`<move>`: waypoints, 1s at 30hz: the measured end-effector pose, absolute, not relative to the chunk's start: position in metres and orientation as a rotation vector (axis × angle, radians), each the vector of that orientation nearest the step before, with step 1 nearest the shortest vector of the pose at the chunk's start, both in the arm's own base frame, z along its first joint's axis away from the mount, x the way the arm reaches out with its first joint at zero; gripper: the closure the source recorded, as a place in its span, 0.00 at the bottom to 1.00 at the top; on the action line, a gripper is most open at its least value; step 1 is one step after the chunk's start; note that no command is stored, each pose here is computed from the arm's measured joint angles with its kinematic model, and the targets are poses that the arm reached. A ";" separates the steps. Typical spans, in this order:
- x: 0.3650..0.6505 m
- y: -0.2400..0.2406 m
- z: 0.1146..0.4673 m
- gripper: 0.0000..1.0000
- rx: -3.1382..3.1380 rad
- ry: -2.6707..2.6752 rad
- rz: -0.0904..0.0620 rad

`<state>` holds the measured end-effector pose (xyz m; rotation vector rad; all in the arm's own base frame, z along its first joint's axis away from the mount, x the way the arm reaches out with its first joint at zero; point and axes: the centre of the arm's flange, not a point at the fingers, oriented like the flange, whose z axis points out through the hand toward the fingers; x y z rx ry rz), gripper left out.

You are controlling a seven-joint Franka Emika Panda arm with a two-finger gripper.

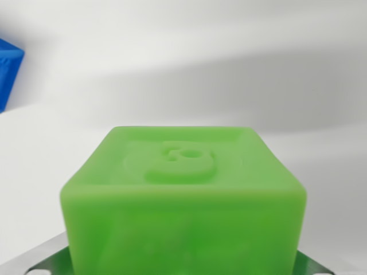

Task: Stack cube

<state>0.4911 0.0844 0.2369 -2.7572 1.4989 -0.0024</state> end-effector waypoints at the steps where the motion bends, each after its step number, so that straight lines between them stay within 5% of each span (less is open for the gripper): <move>1: 0.492 0.086 0.237 1.00 -2.752 1.509 -0.002; 30: 0.517 0.139 0.242 1.00 -2.596 1.762 -0.003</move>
